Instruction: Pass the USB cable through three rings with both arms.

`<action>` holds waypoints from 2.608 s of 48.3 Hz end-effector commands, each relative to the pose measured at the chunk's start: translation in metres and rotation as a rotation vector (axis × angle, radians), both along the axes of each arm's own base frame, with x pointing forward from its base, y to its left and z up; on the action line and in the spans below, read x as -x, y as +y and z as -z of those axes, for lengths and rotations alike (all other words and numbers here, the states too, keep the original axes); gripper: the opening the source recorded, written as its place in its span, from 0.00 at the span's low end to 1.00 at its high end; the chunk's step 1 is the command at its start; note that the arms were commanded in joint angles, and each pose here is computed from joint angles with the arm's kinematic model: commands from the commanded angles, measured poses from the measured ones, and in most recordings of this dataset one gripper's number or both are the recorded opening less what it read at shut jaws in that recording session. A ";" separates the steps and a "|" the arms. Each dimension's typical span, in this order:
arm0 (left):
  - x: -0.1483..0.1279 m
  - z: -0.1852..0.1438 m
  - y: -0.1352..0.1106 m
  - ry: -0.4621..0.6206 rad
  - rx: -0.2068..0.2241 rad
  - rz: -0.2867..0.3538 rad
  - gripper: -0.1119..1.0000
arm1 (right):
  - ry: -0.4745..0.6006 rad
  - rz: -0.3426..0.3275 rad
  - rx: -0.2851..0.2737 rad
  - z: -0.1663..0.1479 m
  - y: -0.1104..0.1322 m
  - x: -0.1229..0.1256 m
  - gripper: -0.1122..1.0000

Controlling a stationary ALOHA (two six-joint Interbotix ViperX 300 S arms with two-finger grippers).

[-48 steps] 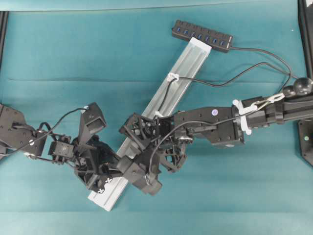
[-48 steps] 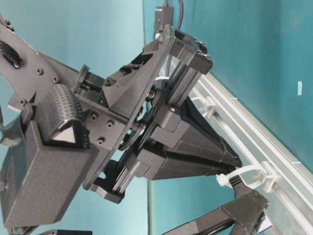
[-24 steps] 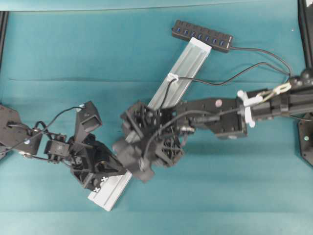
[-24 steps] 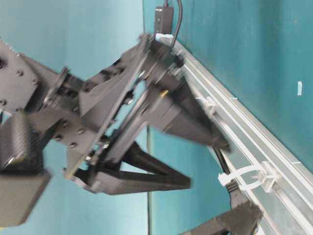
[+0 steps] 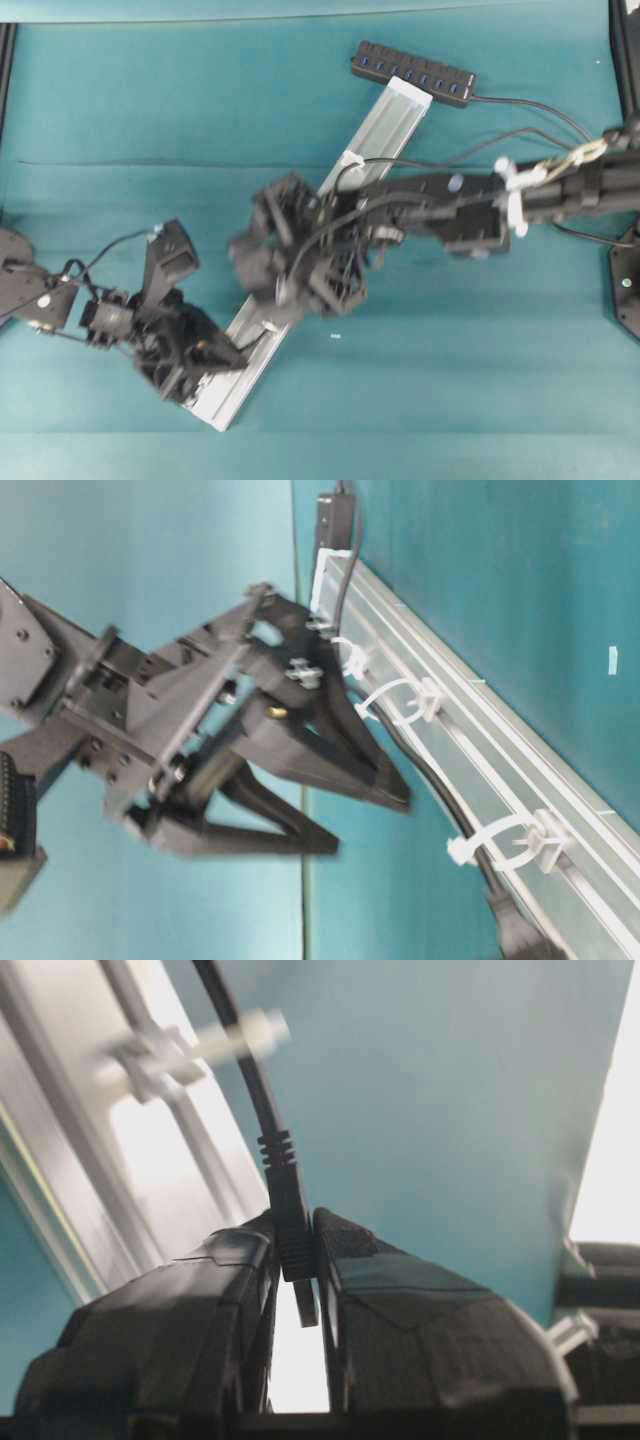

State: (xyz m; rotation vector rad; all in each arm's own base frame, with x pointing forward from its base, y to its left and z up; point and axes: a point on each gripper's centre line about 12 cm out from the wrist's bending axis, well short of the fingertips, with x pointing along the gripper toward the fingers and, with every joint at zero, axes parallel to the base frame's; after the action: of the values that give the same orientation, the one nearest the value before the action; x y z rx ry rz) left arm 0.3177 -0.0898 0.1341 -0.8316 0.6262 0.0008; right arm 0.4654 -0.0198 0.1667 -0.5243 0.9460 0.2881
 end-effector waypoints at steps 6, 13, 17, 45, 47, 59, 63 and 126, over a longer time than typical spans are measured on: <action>0.003 -0.016 -0.006 -0.027 0.000 0.026 0.20 | -0.014 0.013 -0.009 -0.008 0.002 0.009 0.87; 0.012 -0.026 -0.006 -0.021 -0.002 0.034 0.20 | -0.021 0.019 -0.013 -0.013 0.001 0.013 0.87; 0.017 -0.032 -0.004 -0.019 -0.005 0.033 0.20 | -0.036 0.031 -0.018 -0.018 0.000 0.013 0.87; 0.029 -0.045 0.000 -0.007 -0.014 0.033 0.20 | -0.173 0.244 -0.143 -0.047 -0.019 0.010 0.87; 0.030 -0.045 0.000 -0.006 -0.014 0.033 0.20 | -0.179 0.252 -0.151 -0.048 -0.019 0.010 0.87; 0.030 -0.045 0.000 -0.007 -0.017 0.034 0.20 | -0.210 0.325 -0.212 -0.063 -0.020 0.013 0.87; 0.030 -0.044 0.003 -0.001 -0.015 0.025 0.20 | -0.231 0.353 -0.231 -0.071 -0.024 0.016 0.87; 0.041 -0.115 0.052 -0.307 -0.318 0.030 0.95 | -0.288 0.554 -0.372 -0.091 -0.039 0.060 0.87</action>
State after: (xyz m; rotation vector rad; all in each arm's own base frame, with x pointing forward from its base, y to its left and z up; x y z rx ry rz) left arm 0.2771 -0.0446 0.2328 -0.5216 0.3975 -0.0546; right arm 0.4090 -0.0553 0.2470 0.0268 0.7333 -0.0951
